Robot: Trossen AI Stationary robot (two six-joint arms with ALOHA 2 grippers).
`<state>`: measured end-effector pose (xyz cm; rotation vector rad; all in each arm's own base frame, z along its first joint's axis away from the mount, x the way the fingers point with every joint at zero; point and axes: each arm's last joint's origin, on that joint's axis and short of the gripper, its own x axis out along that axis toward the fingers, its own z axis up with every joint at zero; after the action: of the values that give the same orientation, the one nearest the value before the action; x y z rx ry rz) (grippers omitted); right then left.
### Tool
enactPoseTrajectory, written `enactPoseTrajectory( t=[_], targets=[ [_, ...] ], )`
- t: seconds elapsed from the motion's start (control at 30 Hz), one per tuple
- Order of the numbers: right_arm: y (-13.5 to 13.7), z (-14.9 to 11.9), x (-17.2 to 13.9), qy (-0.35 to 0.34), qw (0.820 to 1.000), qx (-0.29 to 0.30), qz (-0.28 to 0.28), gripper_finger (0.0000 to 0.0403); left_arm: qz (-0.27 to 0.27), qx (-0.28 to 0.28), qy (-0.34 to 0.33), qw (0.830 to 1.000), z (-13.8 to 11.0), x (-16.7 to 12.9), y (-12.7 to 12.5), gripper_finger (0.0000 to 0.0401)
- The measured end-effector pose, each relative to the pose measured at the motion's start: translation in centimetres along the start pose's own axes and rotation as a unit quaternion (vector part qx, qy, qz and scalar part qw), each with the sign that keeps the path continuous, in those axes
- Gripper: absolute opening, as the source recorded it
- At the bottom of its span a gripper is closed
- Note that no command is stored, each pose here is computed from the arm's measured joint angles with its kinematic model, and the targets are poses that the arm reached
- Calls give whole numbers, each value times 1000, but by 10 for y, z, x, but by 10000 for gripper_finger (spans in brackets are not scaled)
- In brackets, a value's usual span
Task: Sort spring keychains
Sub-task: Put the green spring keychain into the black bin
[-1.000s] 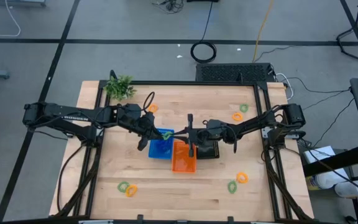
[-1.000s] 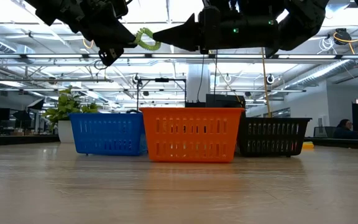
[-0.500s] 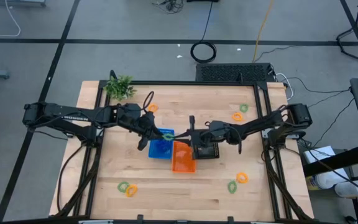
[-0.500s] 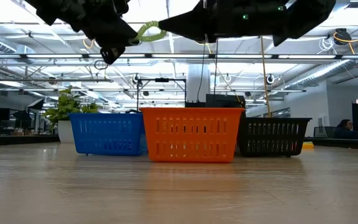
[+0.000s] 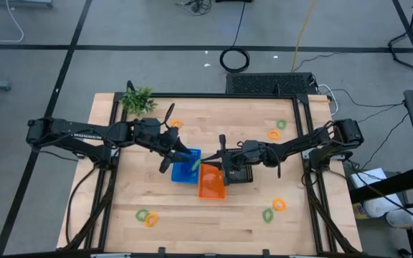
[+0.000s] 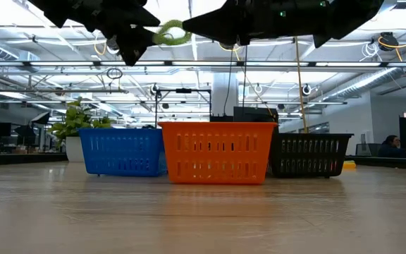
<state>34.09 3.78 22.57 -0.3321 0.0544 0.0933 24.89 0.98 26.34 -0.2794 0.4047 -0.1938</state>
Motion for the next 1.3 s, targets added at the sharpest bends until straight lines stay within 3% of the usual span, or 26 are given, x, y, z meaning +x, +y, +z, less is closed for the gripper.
enactPoseTrajectory(
  t=[0.23, 0.43, 0.67, 0.83, 1.07, 1.3],
  targets=[
    [0, -1, 0, 13, 1000, -1, -10, 0, -2, 20, -11, 1000, 2, 0, 0, 239],
    [-4, 9, -14, 45, 998, 34, 0, 0, 12, 25, -14, 1000, 3, -2, 5, 273],
    [-4, 31, -44, 91, 993, 79, 18, 0, 22, 24, -17, 999, 4, -3, 10, 277],
    [-2, 43, -68, 139, 985, 100, -18, 0, 22, 24, -17, 999, 4, -3, 10, 274],
    [-1, 41, -93, 217, 962, 150, -70, 0, 21, 21, -18, 999, 4, -3, 10, 274],
    [1, 33, -99, 263, 942, 191, -78, 0, 21, 20, -18, 999, 4, -3, 10, 274]
  ],
)
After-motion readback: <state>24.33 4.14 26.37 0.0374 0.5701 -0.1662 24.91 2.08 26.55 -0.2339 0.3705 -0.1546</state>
